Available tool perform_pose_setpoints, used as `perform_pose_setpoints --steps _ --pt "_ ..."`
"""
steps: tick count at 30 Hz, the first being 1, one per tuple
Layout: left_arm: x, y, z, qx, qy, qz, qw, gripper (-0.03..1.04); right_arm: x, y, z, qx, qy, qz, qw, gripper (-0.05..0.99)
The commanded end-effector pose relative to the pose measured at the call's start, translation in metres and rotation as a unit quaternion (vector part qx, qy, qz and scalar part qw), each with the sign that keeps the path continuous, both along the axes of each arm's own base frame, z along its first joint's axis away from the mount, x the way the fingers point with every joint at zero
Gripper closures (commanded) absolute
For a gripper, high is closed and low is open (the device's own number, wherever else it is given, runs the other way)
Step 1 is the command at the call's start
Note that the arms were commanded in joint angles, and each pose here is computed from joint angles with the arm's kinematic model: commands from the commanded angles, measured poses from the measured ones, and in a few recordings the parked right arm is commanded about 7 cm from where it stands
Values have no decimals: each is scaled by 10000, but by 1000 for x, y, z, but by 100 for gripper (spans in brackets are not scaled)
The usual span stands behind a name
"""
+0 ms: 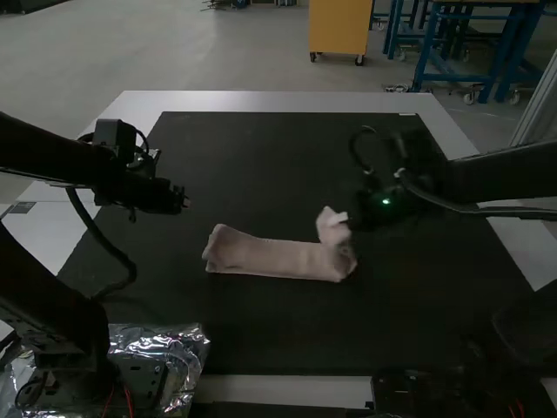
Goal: Fold the towel.
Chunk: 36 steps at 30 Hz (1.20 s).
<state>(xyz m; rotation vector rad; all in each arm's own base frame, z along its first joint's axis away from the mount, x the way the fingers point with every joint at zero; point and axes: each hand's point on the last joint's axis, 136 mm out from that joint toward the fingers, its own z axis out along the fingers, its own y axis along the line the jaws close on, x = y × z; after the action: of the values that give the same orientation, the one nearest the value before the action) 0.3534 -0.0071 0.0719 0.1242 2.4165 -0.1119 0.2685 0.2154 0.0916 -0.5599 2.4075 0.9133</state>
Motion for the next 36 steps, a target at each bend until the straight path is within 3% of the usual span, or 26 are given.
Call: perform_pose_setpoints --steps 1,21,36 --pt "7 5 13 128 -225 68 9996 4 -6 29 18 435 178 133 9988 96" --pt "2 8 1 181 -270 116 9994 4 -27 143 12 683 9 1422 9875 96" --pt "3 12 3 193 -294 148 9993 4 -3 184 3 783 -171 1527 9850 96"
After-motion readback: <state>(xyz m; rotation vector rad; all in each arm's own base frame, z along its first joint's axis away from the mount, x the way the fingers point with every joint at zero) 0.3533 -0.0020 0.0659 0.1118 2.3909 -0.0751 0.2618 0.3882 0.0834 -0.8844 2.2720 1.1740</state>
